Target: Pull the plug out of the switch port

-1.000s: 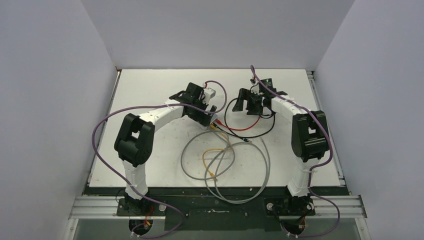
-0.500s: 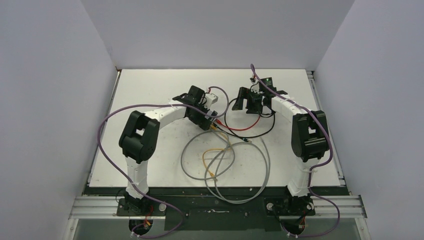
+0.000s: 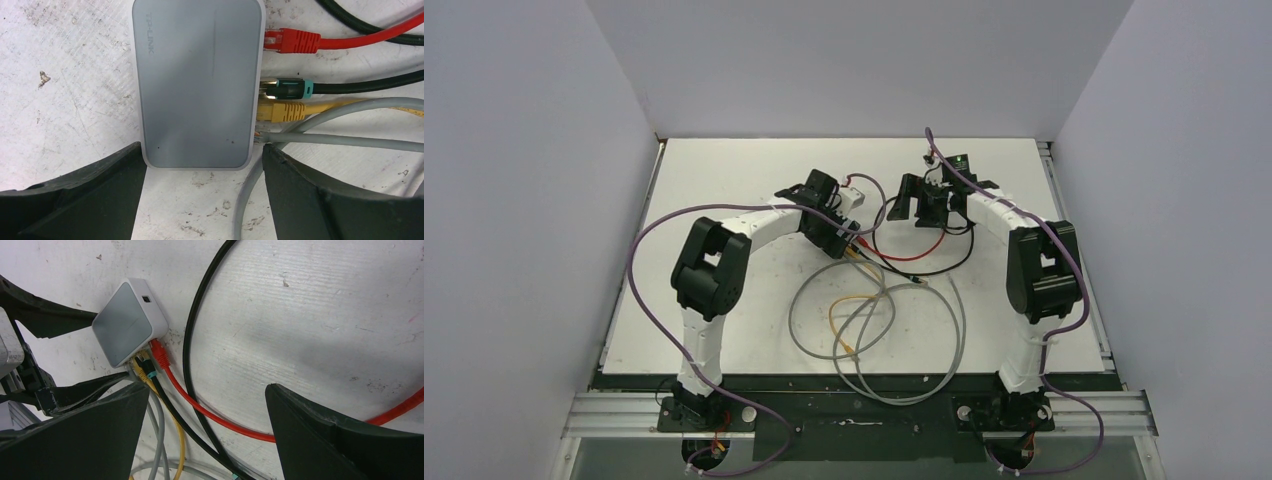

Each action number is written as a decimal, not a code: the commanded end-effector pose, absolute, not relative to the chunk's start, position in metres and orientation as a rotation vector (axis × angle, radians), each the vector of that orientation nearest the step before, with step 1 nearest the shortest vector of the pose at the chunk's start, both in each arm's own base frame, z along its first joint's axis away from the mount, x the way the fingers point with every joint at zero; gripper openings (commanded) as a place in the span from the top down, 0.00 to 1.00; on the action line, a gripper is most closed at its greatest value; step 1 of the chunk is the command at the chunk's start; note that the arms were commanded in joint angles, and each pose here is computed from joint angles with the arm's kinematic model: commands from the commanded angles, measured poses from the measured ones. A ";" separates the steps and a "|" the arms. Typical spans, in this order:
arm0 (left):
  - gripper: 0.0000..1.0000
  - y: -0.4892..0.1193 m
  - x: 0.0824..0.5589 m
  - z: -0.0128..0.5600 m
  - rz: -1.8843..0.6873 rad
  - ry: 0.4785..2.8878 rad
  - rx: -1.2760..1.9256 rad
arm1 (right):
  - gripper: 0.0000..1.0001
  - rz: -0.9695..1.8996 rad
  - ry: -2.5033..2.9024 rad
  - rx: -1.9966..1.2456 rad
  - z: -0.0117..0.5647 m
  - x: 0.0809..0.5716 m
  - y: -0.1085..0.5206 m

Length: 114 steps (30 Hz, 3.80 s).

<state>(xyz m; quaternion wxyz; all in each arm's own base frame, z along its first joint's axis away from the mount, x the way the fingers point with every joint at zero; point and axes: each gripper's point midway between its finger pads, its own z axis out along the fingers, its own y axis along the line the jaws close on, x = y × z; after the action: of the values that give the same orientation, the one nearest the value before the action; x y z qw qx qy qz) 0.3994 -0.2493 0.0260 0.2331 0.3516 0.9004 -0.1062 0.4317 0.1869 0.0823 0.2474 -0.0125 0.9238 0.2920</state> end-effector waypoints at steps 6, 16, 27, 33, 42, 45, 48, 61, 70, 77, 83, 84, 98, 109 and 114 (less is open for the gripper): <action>0.34 -0.244 0.404 0.041 -0.220 2.419 1.005 | 0.10 0.871 2.479 -0.051 0.092 0.448 0.201; 0.48 -0.250 0.399 0.074 -0.262 2.353 0.944 | 0.10 0.985 2.507 0.004 0.092 0.450 0.217; 0.29 -0.260 0.403 0.085 -0.251 2.304 0.944 | 0.08 1.093 2.531 -0.012 0.090 0.456 0.249; 0.22 -0.259 0.417 0.099 -0.261 2.304 0.878 | 0.09 1.108 2.525 -0.011 0.081 0.469 0.256; 0.19 -0.243 0.430 0.114 -0.609 2.435 0.304 | 0.07 1.168 2.540 -0.099 0.072 0.474 0.290; 0.19 -0.237 0.430 0.108 -0.765 2.452 0.131 | 0.04 1.191 2.562 -0.121 0.066 0.467 0.298; 0.19 -0.230 0.435 0.104 -0.851 2.443 0.048 | 0.02 1.204 2.578 -0.143 0.060 0.462 0.303; 0.19 -0.191 0.429 0.089 -0.704 2.492 0.138 | 0.18 1.119 2.675 -0.546 0.029 0.423 0.340; 0.19 -0.172 0.413 0.079 -0.672 2.554 0.178 | 0.08 1.132 2.655 -0.564 0.044 0.417 0.343; 0.19 -0.192 0.423 0.072 -0.863 2.582 0.165 | 0.11 1.216 2.740 -0.380 0.045 0.407 0.330; 0.19 -0.200 0.437 0.054 -0.949 2.624 0.144 | 0.21 1.298 2.759 -0.283 0.046 0.396 0.325; 0.19 -0.201 0.438 0.052 -0.954 2.629 0.139 | 0.22 1.311 2.759 -0.273 0.045 0.395 0.325; 0.21 -0.234 0.431 0.053 -1.279 2.592 -0.047 | 0.34 1.487 2.717 -0.149 0.031 0.404 0.337; 0.23 -0.264 0.433 0.118 -1.660 2.283 -0.244 | 0.36 1.617 2.610 -0.060 0.047 0.410 0.337; 0.26 -0.270 0.430 0.125 -1.703 2.261 -0.262 | 0.39 1.677 2.535 -0.025 0.062 0.416 0.338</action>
<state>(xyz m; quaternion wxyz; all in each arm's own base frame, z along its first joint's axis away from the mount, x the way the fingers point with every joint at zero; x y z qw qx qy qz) 0.4364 -0.2432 0.0631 0.1408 -0.1385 0.8315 -0.5193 0.4028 0.3301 0.0477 -0.0012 -0.0035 0.8399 0.5428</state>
